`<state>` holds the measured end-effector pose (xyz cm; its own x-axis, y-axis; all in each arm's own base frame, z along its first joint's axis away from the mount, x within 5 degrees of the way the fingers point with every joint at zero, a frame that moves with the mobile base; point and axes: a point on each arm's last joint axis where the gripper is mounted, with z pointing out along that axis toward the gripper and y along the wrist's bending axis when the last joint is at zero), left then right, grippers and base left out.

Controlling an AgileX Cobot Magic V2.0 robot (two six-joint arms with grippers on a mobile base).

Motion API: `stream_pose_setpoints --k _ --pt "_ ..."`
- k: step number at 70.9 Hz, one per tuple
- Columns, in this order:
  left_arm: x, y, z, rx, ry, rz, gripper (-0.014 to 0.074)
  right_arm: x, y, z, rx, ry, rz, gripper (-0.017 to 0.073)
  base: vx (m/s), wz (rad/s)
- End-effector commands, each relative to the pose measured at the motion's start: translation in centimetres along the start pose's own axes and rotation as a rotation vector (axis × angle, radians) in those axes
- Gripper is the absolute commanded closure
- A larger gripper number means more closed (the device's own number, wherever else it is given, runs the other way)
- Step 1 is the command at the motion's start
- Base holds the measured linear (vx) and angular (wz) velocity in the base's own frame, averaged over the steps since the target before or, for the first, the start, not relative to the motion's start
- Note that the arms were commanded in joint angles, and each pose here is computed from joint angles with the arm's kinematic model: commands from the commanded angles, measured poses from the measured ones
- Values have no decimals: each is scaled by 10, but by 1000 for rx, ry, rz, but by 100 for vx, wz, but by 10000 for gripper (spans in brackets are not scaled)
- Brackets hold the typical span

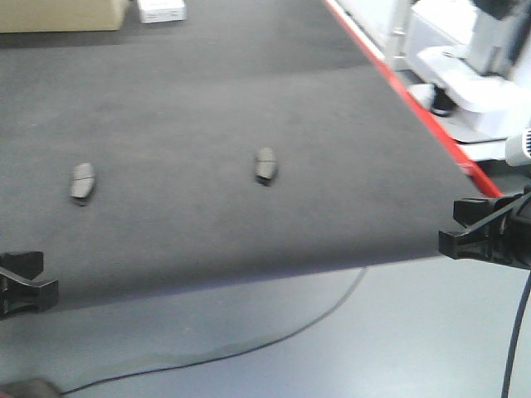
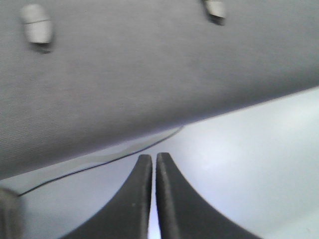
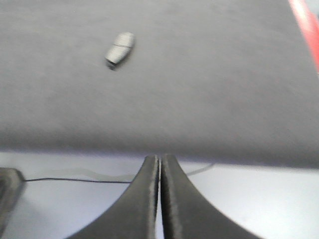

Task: Move and align brake pads A on conveyor
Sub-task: 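Back the base away from the conveyor belt with grippers empty, then turn and drive along the yellow floor line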

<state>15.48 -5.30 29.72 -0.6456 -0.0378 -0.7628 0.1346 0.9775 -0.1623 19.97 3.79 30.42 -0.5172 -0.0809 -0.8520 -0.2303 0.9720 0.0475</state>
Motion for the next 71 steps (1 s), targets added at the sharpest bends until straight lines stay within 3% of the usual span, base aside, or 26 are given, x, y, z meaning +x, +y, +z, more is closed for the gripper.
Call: stream_pose_setpoints --k 1,71 --pt "-13 -5 -8 37 -96 6 600 -15 -1 -8 17 -101 -3 565 -13 -46" --pt "-13 -5 -8 37 -96 6 600 -15 -1 -8 17 -101 -3 565 -13 -68"
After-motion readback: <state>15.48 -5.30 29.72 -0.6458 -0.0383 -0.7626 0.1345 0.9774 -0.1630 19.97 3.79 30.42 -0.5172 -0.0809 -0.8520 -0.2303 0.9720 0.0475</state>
